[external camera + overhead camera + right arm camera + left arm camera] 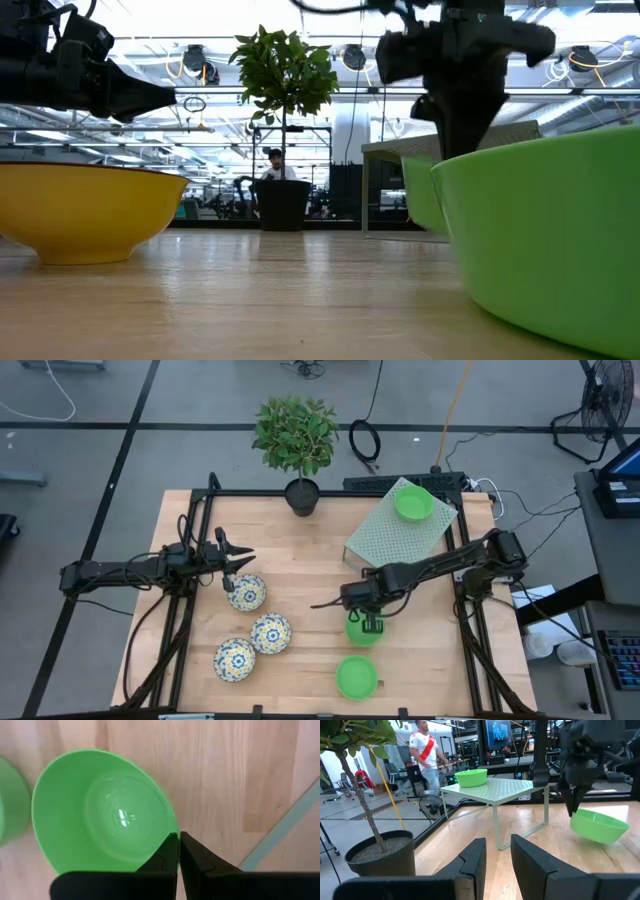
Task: Pick & Place Mini bowls
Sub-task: Stack the top green bowl on the green bowl on the shelf
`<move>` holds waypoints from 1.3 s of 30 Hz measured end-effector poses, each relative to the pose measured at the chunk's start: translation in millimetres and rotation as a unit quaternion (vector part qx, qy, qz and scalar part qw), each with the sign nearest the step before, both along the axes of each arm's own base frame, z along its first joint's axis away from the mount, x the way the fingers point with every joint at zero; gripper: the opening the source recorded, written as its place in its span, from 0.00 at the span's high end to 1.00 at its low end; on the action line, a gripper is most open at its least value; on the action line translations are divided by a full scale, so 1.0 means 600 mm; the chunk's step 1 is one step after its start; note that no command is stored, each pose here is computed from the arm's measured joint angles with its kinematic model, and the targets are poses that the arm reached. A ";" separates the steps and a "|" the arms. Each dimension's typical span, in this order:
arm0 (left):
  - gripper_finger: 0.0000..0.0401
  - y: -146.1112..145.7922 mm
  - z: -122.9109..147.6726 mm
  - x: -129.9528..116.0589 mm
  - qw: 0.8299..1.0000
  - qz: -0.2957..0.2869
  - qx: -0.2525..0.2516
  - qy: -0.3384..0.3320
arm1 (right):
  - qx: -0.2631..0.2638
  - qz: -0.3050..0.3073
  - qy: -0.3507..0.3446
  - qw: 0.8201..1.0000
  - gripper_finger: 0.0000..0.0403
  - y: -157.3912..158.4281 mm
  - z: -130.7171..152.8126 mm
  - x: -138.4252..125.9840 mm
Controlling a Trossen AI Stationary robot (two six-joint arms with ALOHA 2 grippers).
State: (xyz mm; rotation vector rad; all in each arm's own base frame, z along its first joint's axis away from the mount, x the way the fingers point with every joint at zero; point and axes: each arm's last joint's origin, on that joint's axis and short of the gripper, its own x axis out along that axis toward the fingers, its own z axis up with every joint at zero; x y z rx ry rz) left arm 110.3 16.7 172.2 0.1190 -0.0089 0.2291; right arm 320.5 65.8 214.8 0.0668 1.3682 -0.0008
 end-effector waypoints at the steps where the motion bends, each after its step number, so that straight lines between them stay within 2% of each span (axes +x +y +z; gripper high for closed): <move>1: 0.77 0.000 0.000 0.000 1.000 0.000 0.000 0.000 | 0.000 0.003 -0.005 1.000 1.00 -0.001 0.005 -0.002; 11: 0.77 0.000 0.000 0.000 1.000 0.000 0.000 0.000 | 0.011 -0.002 -0.068 0.998 1.00 -0.023 0.064 -0.022; 21: 0.77 0.000 0.000 0.000 1.000 0.000 0.000 0.000 | 0.017 0.003 -0.172 0.985 1.00 -0.043 0.134 -0.048; 39: 0.77 0.000 0.000 0.000 1.000 0.000 0.000 0.000 | -0.006 -0.020 -0.262 0.965 1.00 -0.104 0.203 -0.094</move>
